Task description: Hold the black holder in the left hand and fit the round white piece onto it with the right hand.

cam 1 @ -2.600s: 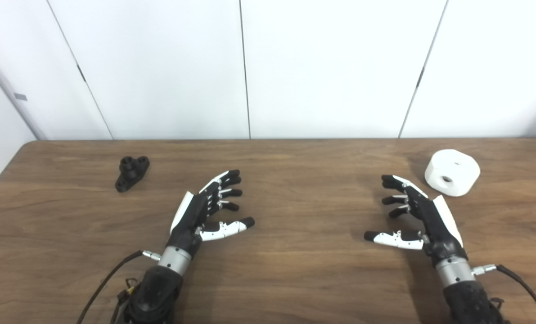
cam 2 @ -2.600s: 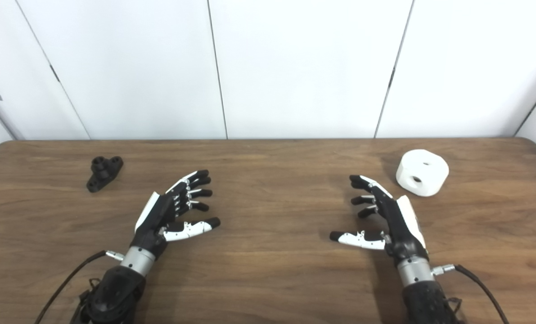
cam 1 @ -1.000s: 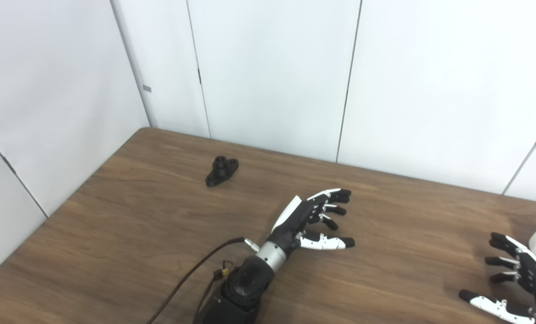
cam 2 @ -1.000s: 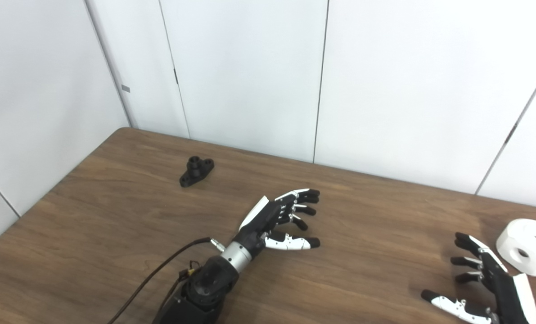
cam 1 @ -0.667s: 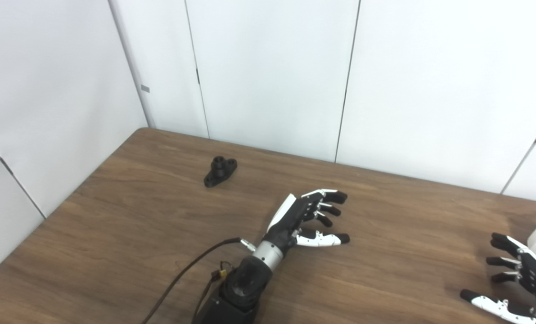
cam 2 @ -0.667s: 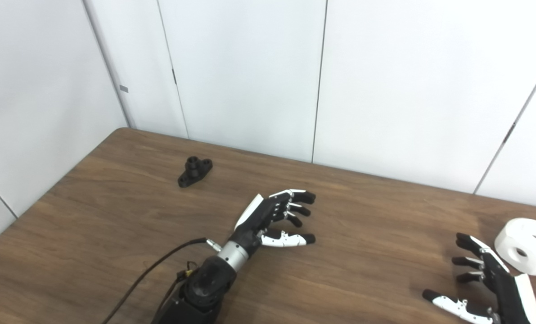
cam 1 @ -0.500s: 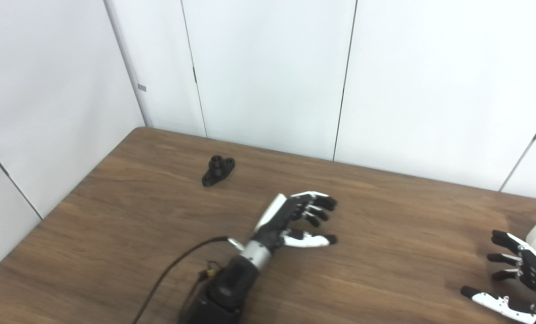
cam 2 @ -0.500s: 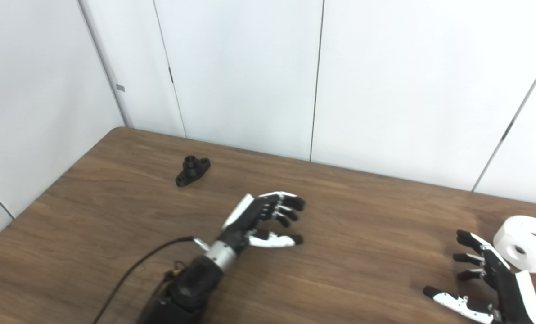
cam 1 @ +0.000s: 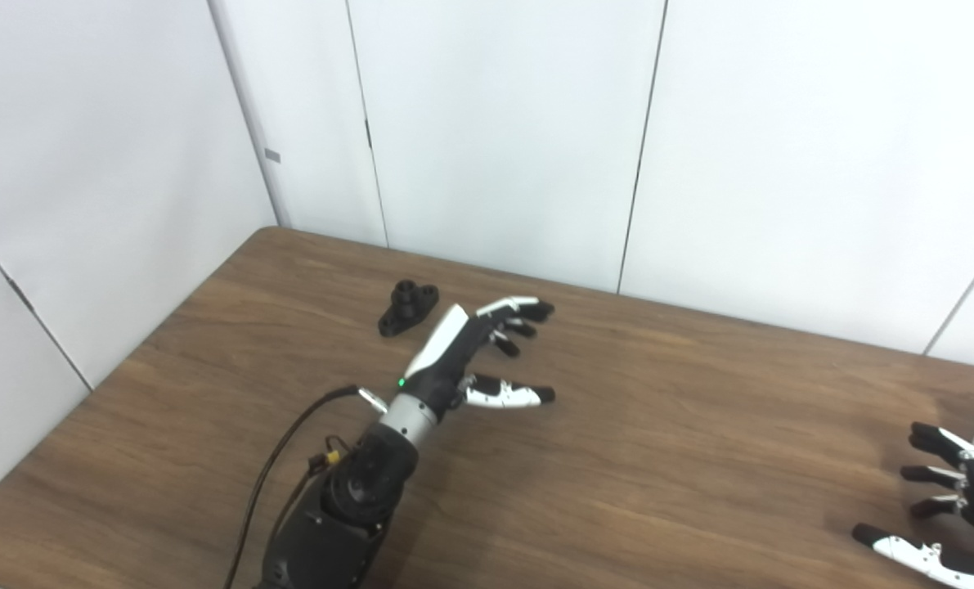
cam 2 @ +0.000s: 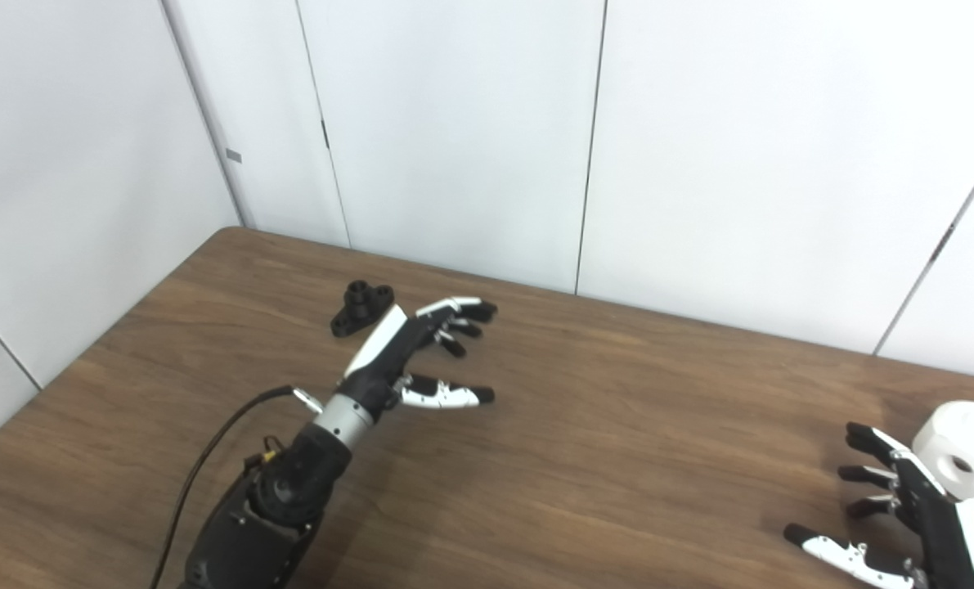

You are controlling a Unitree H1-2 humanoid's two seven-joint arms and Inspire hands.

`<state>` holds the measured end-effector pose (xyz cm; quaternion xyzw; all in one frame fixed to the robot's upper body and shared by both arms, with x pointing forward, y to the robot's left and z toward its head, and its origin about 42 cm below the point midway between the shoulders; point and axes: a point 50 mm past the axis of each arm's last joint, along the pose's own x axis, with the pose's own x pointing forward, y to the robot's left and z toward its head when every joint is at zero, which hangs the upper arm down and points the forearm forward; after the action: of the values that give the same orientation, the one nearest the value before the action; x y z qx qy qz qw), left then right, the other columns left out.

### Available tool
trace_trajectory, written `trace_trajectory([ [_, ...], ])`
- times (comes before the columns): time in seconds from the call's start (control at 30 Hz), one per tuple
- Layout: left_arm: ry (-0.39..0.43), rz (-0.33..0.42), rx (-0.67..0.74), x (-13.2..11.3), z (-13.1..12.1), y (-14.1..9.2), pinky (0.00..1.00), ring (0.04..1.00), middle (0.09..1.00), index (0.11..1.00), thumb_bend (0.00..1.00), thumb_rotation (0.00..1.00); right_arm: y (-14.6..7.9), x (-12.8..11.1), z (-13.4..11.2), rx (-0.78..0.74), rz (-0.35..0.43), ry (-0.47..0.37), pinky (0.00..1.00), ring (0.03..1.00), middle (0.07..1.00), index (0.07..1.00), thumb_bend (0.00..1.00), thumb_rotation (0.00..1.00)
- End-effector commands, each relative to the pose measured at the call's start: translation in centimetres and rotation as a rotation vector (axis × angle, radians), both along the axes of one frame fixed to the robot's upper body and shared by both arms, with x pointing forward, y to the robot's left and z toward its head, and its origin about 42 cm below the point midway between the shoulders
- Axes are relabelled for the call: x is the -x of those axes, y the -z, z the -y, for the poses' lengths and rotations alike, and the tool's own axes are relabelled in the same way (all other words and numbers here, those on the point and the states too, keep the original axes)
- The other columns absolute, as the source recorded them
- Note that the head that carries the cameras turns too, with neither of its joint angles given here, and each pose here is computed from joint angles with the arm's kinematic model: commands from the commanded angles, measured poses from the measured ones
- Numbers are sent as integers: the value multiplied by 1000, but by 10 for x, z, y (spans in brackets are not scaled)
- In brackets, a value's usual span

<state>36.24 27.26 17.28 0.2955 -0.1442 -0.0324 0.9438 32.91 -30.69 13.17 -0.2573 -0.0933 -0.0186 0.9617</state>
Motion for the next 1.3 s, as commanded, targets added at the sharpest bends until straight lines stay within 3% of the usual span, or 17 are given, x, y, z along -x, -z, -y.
trace_trajectory([
  [0.0,-56,125,-45,-10,-14,-32,660,791,821,778,776,22,-7,-2,10,17,10,16,551,693,813,804,800,94],
  [0.13,-180,196,-96,-13,-28,-46,772,822,852,762,759,41,-6,-3,11,22,14,16,553,693,811,803,796,98],
  [0.3,-342,263,-140,-18,-42,-58,762,908,926,759,768,74,-8,-2,11,17,10,26,549,686,806,796,799,75],
  [0.43,-461,319,-160,-23,-54,-66,869,991,983,755,792,120,-8,-2,12,19,10,23,548,686,808,798,792,70],
  [0.63,-603,359,-241,-32,-69,-68,965,1000,1000,785,821,215,-7,-2,14,20,4,21,557,703,826,803,785,83],
  [0.87,-699,325,-283,-40,-84,-65,978,1000,1000,807,879,215,-8,-2,16,24,11,18,535,677,811,797,789,67],
  [1.1,-755,166,-314,-49,-99,-55,1000,1000,1000,806,974,320,-8,0,16,21,4,21,542,687,816,799,787,93],
  [1.27,-747,81,-323,-53,-105,-46,1000,1000,1000,810,1000,407,-9,1,17,25,8,23,544,691,818,799,786,82],
])
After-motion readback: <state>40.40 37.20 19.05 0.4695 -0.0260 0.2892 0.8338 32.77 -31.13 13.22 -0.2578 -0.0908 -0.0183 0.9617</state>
